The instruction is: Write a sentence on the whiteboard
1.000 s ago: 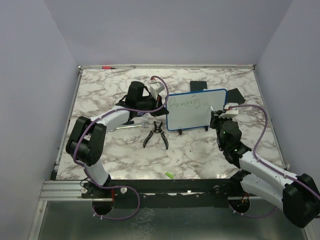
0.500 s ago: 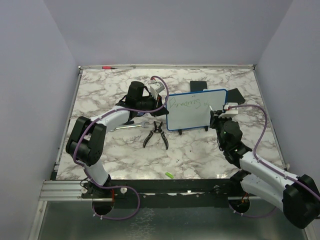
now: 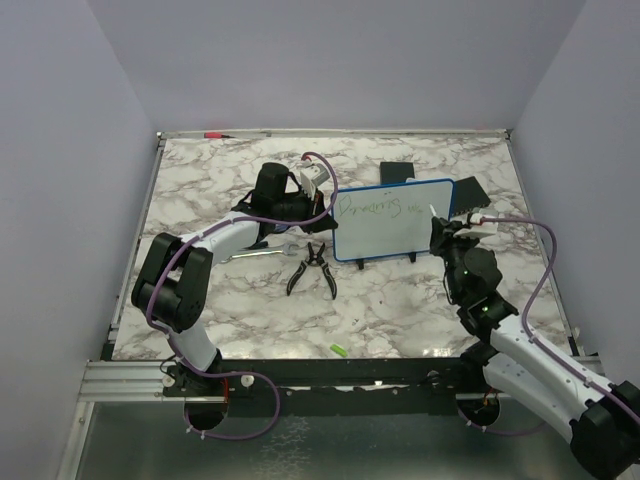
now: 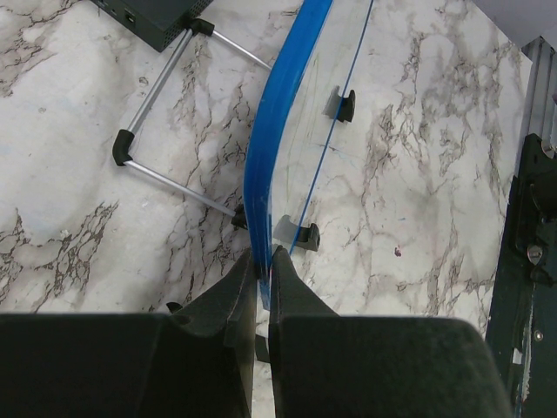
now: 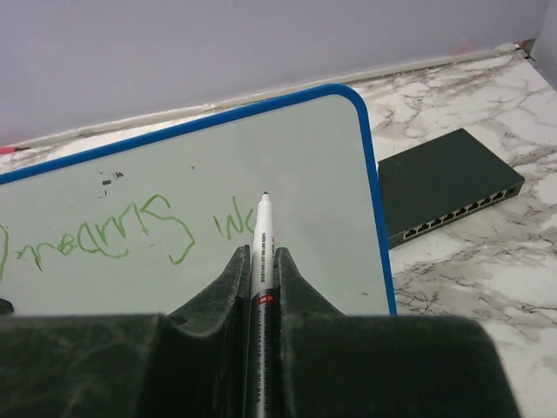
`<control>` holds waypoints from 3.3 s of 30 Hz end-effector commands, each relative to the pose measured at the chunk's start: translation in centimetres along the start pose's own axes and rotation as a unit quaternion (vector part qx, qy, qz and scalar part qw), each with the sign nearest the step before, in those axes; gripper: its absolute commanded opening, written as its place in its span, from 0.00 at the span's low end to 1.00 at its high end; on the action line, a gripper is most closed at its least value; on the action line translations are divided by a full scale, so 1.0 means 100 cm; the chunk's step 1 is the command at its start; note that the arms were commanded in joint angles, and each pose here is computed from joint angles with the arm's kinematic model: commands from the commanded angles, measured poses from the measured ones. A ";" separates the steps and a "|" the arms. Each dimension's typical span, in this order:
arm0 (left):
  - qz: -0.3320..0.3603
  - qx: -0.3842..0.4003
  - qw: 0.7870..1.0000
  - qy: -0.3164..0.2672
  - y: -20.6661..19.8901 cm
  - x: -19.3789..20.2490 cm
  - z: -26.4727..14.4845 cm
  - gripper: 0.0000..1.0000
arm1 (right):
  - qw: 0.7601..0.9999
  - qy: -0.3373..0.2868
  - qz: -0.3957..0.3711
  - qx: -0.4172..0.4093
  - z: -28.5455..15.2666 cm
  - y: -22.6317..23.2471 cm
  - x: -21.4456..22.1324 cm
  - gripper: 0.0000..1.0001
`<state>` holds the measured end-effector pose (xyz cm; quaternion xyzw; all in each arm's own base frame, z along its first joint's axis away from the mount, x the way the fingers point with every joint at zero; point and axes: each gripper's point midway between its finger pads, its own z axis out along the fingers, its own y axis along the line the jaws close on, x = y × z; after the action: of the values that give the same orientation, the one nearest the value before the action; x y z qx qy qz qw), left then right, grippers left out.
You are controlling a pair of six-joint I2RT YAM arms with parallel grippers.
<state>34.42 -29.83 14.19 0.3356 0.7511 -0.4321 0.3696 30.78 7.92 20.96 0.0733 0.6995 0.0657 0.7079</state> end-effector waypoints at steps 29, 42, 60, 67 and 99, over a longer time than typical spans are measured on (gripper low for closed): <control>0.003 -0.020 1.000 0.017 0.005 0.009 0.001 0.00 | 0.997 0.033 0.009 -0.063 0.013 0.002 0.018 0.01; 0.004 -0.020 1.000 0.017 0.005 0.009 0.001 0.00 | 0.997 0.051 0.003 -0.065 0.017 0.003 0.028 0.01; 0.004 -0.020 1.000 0.017 0.005 0.008 0.001 0.00 | 0.999 0.041 0.006 -0.017 0.017 -0.014 0.023 0.01; 0.005 -0.020 1.000 0.016 0.005 0.008 0.001 0.00 | 0.998 0.059 0.006 -0.019 0.017 -0.012 0.033 0.01; 0.004 -0.019 1.000 0.017 0.004 0.008 0.001 0.00 | 0.999 0.030 -0.001 -0.030 0.015 -0.010 0.017 0.01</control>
<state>34.36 -29.86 14.20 0.3362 0.7512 -0.4315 0.3693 31.84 7.57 18.82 0.0455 0.7196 0.0982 0.6859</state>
